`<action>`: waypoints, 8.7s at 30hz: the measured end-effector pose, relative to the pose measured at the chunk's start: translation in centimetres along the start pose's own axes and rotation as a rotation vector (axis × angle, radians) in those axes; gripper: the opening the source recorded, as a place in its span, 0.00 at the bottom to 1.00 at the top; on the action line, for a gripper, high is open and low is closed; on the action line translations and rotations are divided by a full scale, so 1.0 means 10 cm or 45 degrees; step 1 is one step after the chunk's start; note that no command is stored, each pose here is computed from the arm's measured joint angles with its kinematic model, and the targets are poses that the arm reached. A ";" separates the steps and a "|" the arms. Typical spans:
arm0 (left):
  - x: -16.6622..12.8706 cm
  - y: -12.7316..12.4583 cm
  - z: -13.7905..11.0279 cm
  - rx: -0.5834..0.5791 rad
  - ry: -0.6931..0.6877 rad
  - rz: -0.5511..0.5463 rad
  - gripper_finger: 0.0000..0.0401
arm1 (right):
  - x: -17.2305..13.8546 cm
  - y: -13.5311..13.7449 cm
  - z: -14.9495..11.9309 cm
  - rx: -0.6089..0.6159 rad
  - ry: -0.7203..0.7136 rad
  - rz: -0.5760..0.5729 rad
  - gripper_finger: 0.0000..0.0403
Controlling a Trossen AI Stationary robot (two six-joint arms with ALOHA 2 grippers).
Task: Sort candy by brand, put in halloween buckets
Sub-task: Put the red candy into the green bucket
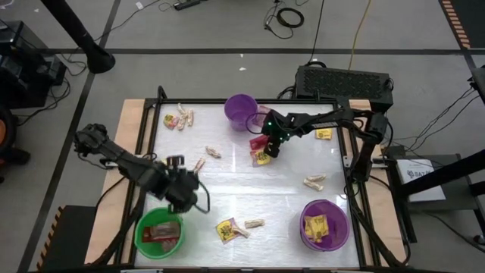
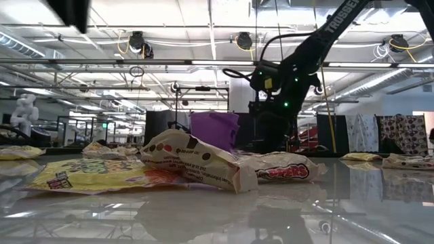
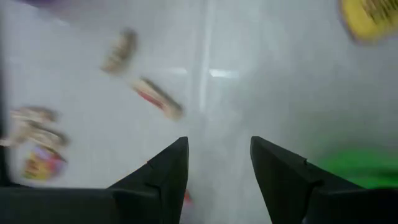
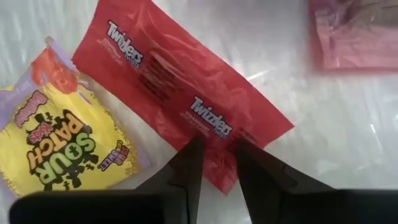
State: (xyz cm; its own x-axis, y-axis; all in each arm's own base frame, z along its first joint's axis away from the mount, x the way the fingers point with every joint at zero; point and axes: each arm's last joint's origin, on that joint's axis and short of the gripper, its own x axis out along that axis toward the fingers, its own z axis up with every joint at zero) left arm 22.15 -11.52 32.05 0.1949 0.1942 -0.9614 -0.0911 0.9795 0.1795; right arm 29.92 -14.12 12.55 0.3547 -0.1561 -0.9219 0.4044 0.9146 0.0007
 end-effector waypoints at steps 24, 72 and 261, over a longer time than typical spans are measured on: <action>-0.42 1.18 -0.12 -0.258 -0.760 0.243 0.45 | -1.00 0.30 0.07 0.388 -0.387 0.072 0.00; 1.03 1.62 0.43 -0.888 -1.208 -0.929 0.45 | -1.58 1.58 0.22 0.611 -0.826 0.063 0.00; 0.16 0.85 -0.44 -0.174 -0.871 -0.589 0.34 | 0.02 0.10 0.47 0.587 -0.200 0.077 0.00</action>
State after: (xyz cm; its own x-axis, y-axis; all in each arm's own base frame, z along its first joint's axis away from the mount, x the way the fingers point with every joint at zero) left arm 17.42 -3.11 31.10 0.7876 -0.1931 -0.5851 0.0344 0.9619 -0.2712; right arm 34.34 -15.01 14.16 0.4974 -0.1948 -0.8454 0.6976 0.6690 0.2563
